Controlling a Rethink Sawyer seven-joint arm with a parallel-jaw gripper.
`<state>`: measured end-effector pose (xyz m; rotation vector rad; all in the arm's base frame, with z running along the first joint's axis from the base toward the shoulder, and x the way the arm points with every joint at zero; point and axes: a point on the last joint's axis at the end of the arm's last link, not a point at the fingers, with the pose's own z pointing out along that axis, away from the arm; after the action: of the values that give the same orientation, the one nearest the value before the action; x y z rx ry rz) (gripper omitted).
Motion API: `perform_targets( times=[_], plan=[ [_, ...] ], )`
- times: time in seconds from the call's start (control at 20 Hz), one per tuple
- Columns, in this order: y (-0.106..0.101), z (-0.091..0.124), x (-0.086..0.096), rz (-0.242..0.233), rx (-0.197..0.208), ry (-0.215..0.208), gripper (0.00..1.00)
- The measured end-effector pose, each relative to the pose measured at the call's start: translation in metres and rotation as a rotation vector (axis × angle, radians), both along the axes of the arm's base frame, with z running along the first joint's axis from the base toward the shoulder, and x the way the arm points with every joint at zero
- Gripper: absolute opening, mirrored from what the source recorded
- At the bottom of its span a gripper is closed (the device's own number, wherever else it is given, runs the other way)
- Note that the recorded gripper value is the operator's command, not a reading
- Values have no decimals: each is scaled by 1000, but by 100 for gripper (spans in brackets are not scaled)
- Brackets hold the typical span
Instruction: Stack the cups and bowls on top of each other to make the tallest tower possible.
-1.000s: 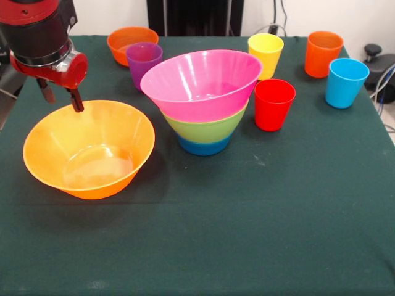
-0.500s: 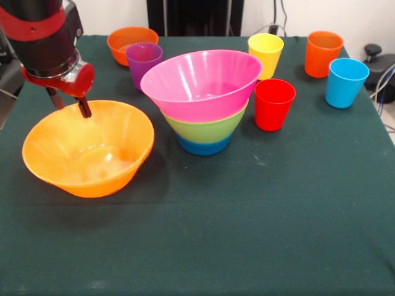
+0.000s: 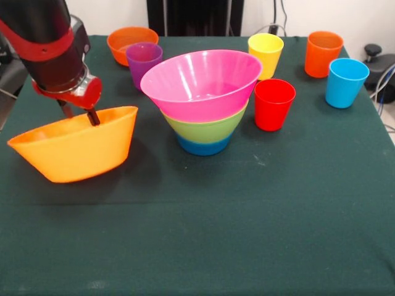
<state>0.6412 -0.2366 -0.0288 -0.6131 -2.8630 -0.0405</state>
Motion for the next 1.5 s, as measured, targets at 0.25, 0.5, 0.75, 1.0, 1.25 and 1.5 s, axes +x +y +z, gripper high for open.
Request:
perform_targets(
  times=[0.25,0.5,0.75,1.0,1.25,1.5],
  plan=[
    [3,-18,-6,-5,13,5,100],
    [6,-33,-12,-9,25,12,100],
    [5,-33,-10,-10,24,7,100],
    [5,-33,-10,-10,23,6,100],
    [4,-30,-8,-9,20,2,100],
    [-1,-12,-1,-7,4,-18,100]
  ],
)
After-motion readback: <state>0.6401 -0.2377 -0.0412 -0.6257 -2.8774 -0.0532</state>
